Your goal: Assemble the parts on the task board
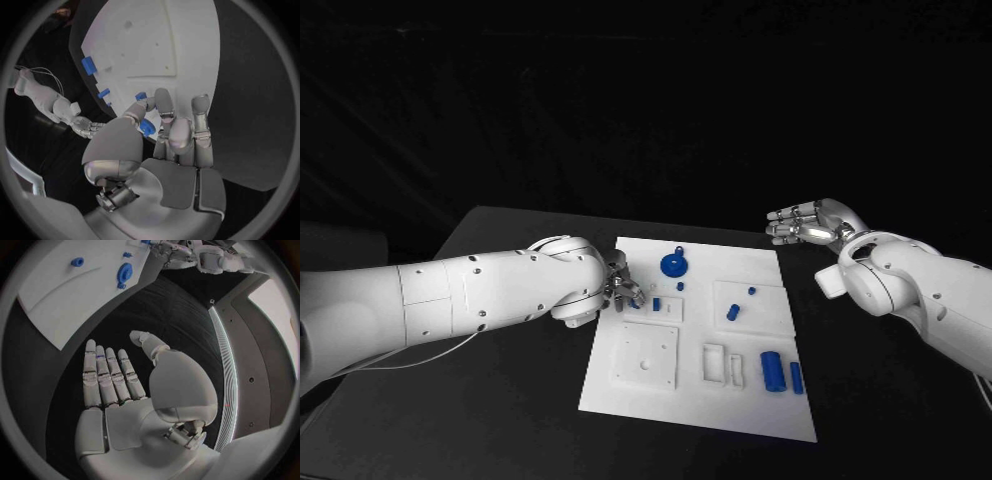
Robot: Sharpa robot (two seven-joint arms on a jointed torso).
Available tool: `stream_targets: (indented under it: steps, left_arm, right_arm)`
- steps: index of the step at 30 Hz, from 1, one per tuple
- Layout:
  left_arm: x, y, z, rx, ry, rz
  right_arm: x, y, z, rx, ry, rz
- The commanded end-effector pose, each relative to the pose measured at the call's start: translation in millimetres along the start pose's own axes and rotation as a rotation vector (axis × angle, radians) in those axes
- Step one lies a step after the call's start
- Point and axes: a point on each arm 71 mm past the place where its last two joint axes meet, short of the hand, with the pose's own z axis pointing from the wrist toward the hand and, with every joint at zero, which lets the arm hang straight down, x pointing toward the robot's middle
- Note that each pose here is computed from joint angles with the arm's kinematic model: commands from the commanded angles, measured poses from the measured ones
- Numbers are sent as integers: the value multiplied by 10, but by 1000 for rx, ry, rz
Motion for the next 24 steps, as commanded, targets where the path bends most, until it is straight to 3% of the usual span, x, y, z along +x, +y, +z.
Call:
stream_targets:
  steps: [1, 24]
  left_arm:
    - [131, 69, 32, -40, 61, 41]
    - [188, -54, 74, -24, 74, 67]
  right_arm:
    - [15, 6, -1, -11, 18, -9]
    - [38, -1, -1, -11, 24, -7]
